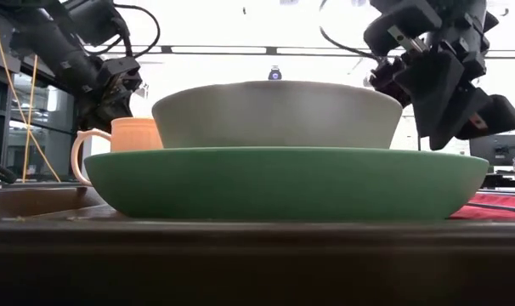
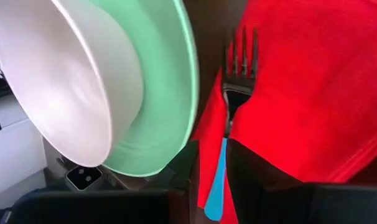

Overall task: Set up tray
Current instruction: Put the blue fork on top of the red napkin on the black tray

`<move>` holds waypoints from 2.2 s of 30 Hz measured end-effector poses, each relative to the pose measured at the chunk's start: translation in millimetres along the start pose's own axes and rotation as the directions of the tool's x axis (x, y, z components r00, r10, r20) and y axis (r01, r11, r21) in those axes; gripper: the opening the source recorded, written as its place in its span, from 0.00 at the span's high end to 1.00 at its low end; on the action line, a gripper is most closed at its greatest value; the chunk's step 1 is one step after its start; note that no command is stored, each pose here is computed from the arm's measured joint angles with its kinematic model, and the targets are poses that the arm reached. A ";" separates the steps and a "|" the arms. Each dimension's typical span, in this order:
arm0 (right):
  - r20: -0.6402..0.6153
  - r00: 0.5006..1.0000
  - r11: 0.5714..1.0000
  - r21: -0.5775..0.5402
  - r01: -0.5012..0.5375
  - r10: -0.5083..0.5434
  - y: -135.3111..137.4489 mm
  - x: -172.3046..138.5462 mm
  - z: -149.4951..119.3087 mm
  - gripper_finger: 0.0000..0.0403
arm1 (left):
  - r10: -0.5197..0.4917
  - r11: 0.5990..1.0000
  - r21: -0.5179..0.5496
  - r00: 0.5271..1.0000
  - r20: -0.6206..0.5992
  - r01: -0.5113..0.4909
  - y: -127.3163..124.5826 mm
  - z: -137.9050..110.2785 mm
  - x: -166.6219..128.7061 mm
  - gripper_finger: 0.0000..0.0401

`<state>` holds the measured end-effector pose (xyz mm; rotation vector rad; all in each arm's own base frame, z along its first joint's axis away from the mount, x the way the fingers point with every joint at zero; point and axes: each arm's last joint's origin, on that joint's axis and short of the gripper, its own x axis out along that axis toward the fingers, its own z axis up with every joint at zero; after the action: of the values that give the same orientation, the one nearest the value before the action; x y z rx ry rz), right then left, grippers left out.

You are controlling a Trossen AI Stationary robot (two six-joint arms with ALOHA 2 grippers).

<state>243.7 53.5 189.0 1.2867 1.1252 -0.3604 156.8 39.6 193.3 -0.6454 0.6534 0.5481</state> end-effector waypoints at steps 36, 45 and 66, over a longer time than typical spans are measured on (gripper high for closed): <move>0.045 0.998 0.999 -0.018 0.042 -0.041 4.3 3.0 -21.8 0.86 | 0.061 0.998 0.009 0.998 0.009 -0.061 2.9 -1.3 -0.1 0.83; 0.046 0.997 0.998 0.011 0.065 -0.066 2.1 3.5 -22.2 0.86 | 0.094 0.996 0.008 0.995 -0.021 -0.094 5.6 -4.6 -0.3 0.83; 0.034 0.934 0.932 -0.057 0.358 -0.356 58.2 26.5 -18.1 0.86 | 0.096 0.994 0.058 0.994 -0.055 -0.093 6.9 -7.2 -0.5 0.83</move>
<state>292.0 97.0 202.8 1.0173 1.3430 -0.6039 149.4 39.1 186.7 -0.5817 0.7541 0.5987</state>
